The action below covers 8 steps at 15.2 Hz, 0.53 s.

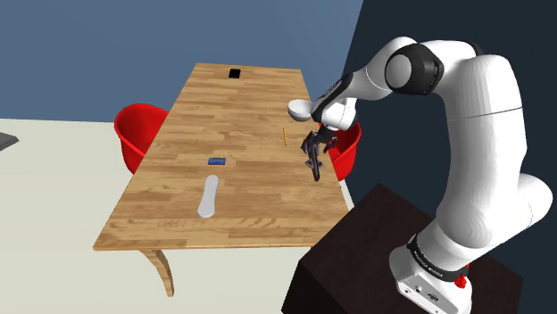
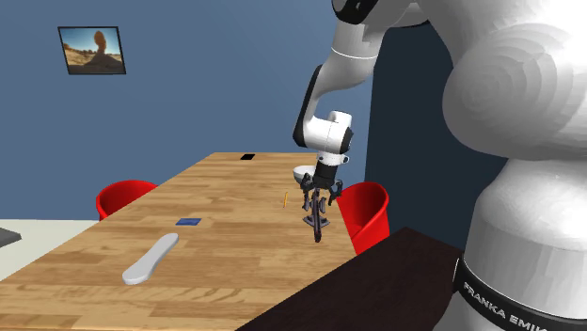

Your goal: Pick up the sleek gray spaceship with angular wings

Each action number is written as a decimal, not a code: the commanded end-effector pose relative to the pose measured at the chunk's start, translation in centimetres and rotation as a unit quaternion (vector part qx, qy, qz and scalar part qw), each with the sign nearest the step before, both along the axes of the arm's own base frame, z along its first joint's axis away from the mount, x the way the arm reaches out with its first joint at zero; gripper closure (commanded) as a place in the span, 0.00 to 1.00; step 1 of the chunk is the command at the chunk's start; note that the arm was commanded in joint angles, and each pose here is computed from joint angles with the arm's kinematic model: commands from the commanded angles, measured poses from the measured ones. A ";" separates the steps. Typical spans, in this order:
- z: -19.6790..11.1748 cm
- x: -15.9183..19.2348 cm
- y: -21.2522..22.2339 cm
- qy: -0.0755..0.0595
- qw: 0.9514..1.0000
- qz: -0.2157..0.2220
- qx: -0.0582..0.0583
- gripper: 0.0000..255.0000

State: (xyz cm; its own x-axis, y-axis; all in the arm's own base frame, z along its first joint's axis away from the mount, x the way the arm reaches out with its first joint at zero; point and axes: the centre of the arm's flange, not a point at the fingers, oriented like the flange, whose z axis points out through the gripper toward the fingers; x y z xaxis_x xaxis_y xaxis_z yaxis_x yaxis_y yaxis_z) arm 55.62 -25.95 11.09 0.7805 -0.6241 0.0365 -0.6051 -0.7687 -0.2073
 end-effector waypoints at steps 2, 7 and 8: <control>-1.5 -0.1 -0.1 0.000 1.000 0.000 0.000 0.00; -1.5 -0.2 -0.2 0.000 1.000 0.000 0.000 1.00; -1.5 -0.2 -0.2 0.000 1.000 0.000 0.000 1.00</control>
State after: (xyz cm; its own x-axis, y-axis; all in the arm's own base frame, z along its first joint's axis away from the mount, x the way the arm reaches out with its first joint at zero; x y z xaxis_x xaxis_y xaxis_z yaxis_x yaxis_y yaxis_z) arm 55.49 -26.11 9.64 0.7805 -0.6240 0.0373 -0.6047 -0.7688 -0.2079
